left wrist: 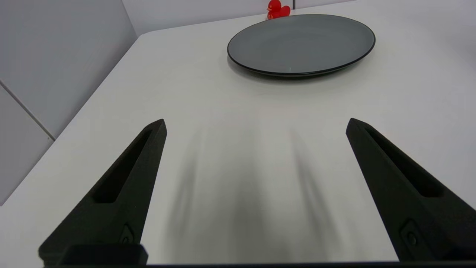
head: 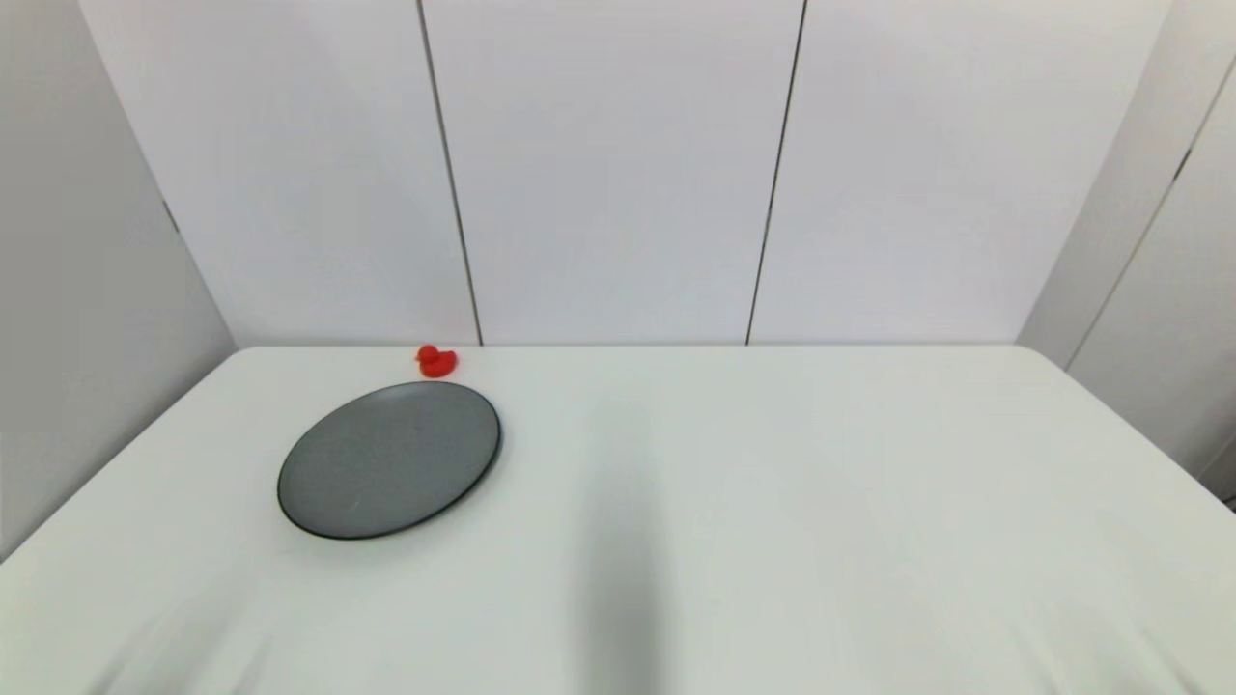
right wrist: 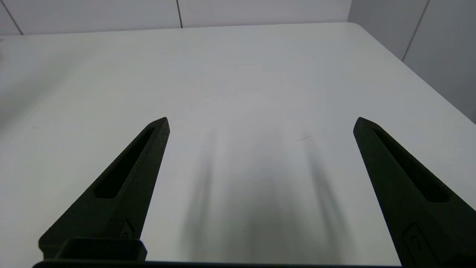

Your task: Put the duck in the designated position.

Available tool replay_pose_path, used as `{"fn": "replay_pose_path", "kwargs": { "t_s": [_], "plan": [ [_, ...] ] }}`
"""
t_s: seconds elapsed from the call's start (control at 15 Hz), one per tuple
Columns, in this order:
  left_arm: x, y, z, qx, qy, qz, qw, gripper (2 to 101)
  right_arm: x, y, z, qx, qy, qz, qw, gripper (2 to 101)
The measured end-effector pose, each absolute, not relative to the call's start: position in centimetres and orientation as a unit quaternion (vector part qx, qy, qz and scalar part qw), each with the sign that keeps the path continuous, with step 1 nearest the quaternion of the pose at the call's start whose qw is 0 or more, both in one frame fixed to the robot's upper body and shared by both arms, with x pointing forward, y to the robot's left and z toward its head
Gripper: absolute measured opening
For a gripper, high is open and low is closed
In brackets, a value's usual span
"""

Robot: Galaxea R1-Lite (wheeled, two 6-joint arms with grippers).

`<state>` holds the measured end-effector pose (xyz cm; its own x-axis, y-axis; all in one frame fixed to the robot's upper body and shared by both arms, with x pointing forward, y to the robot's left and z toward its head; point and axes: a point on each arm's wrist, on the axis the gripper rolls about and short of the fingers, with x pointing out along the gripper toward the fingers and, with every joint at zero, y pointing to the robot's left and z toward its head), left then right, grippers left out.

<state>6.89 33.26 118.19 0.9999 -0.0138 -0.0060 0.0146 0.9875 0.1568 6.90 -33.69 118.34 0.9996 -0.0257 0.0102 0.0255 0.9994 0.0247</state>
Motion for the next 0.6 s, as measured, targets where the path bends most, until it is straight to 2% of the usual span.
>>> {"fn": "replay_pose_path", "kwargs": {
  "t_s": [0.33,0.6],
  "plan": [
    [6.9,33.26,118.13,0.068,0.005,-0.007,0.998,97.8,6.9,-33.69,118.34,0.012,-0.005,-0.013,1.0,98.0],
    [6.9,33.31,118.15,0.012,0.004,0.003,1.0,97.8,6.9,-33.69,118.34,0.012,-0.005,-0.013,1.0,98.0]
  ]
}}
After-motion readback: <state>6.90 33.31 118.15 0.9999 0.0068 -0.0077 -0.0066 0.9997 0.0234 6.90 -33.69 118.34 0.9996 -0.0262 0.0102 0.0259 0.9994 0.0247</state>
